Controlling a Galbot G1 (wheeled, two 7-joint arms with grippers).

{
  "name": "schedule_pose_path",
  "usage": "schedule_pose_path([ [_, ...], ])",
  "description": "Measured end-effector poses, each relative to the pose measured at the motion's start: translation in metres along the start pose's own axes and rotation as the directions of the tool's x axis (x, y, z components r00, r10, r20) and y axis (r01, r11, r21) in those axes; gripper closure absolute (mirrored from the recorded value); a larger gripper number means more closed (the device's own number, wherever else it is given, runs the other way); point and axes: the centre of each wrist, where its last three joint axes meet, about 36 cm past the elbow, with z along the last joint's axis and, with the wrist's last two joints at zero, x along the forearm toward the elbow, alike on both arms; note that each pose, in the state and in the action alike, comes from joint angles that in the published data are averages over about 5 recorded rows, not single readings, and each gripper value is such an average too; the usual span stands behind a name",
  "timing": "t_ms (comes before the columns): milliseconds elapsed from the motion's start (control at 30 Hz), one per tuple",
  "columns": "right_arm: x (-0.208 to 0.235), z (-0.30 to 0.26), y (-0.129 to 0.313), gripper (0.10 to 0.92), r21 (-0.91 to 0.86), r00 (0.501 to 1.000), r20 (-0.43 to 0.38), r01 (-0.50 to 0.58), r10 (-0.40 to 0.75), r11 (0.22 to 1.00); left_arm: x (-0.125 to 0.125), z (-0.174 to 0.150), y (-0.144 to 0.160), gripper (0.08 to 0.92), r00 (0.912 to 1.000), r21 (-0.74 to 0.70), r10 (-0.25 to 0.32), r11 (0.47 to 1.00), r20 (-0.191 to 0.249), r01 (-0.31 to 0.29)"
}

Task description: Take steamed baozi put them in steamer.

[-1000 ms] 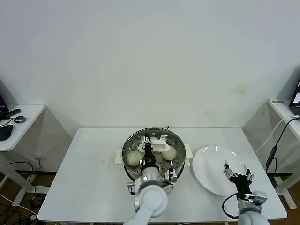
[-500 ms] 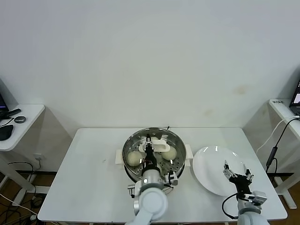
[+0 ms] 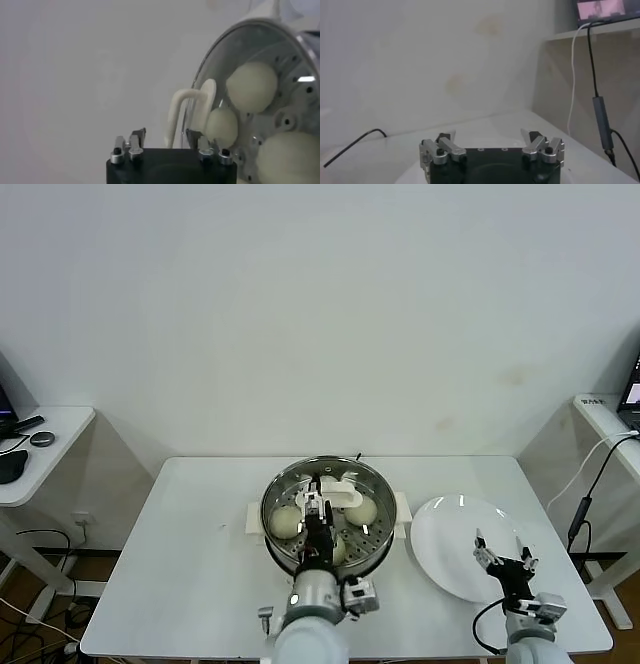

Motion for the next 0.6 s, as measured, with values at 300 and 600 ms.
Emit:
schedule_pose_path([
  [300,0.014,-0.003,0.008,0.2,0.04,0.998,-0.006,0.068,-0.068,0.997,0.029,0.049,0.035,0.177,0.999,0.157,-0.043,0.987,-0.014,0.045],
  [600,0.036,0.004,0.027,0.2,0.073,0.988,-0.025,0.152,-0.151,0.986,0.029,0.147,0.023,0.177,1.0,0.459,-0.002,0.888,0.008,-0.002],
])
